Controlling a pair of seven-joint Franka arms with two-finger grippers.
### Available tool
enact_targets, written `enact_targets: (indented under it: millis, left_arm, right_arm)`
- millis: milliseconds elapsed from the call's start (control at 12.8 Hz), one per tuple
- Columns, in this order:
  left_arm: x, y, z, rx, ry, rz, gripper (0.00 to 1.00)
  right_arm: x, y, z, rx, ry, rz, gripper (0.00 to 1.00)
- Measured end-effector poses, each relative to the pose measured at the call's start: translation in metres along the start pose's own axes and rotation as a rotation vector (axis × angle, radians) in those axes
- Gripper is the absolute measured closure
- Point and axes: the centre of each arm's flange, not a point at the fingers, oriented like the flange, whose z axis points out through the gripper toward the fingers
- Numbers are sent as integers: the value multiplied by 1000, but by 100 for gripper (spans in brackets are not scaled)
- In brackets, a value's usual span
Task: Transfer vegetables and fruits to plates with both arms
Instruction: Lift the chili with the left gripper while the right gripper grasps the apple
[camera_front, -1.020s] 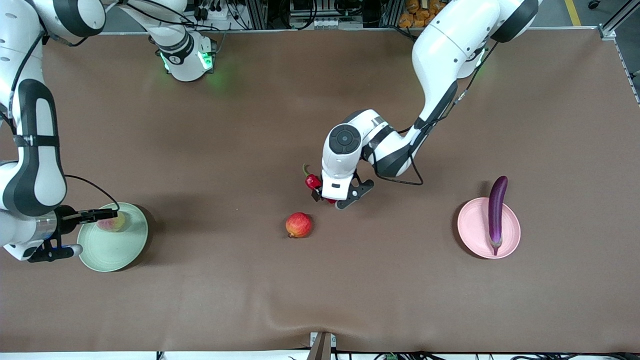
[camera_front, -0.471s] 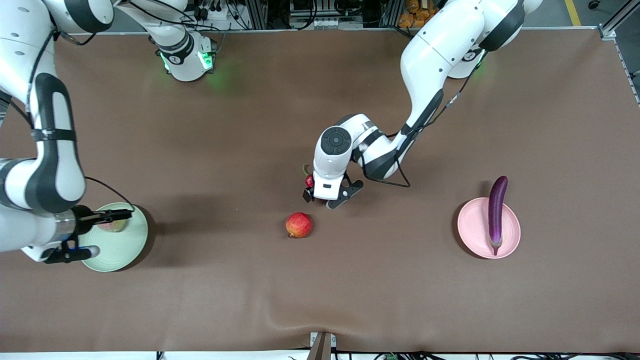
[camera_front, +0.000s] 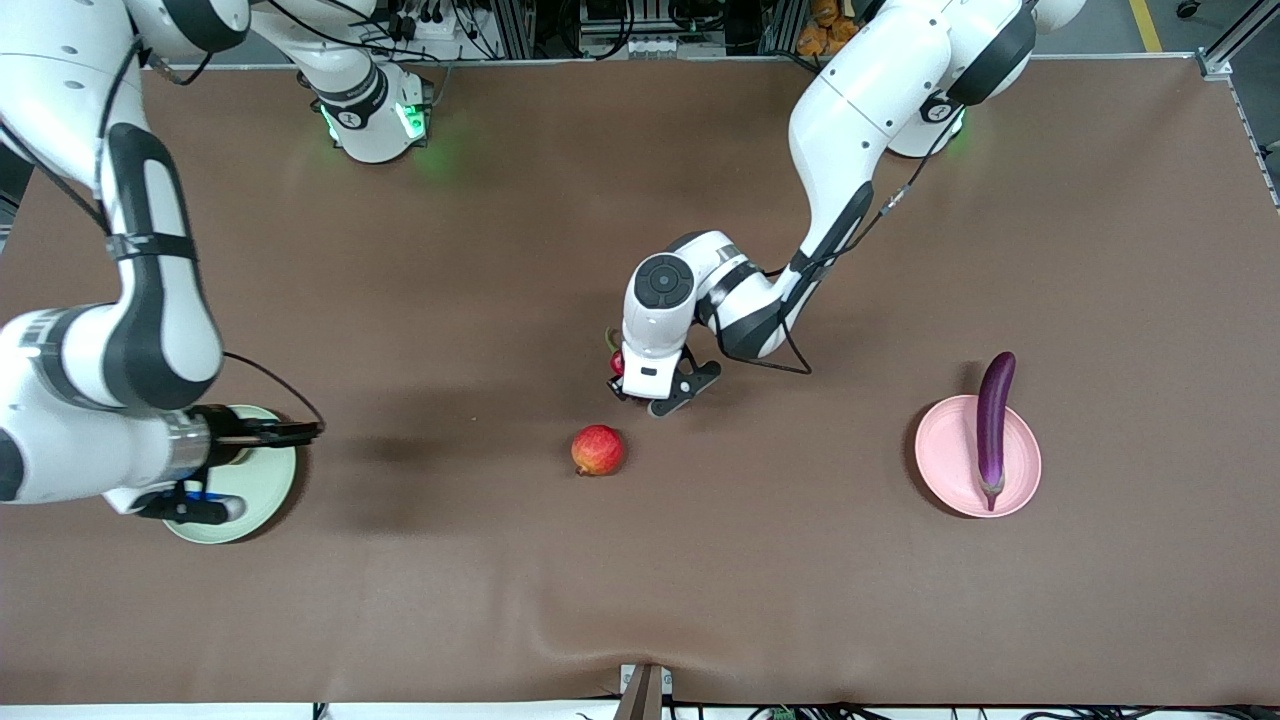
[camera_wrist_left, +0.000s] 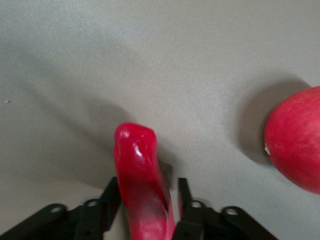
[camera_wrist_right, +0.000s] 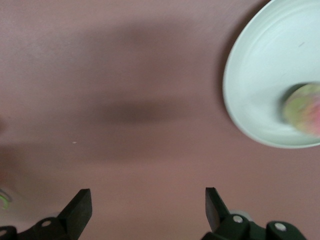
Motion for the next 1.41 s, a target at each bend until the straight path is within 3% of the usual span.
enact_targets:
  millis: [78, 157, 314, 471, 784, 1020, 1412]
  left_arm:
    - [7, 3, -4, -12, 7, -7, 67]
    - [20, 7, -13, -32, 18, -23, 71]
    - [77, 7, -50, -70, 51, -47, 71]
    - [149, -14, -94, -21, 69, 23, 71]
    - [218, -58, -151, 113, 53, 195, 71]
    - [266, -100, -170, 173, 27, 322, 71]
    - [349, -181, -165, 212, -27, 432, 71]
  right_arm:
    - [-3, -19, 6, -3, -8, 36, 0]
    - [-6, -38, 10, 0, -14, 71, 0]
    - [-13, -71, 17, 34, -28, 132, 0]
    - [-16, -92, 18, 86, -27, 194, 0]
    - [-11, -142, 19, 222, 56, 338, 0]
    - [-20, -219, 54, 251, 121, 409, 0]
    - [-28, -285, 123, 290, 181, 526, 0]
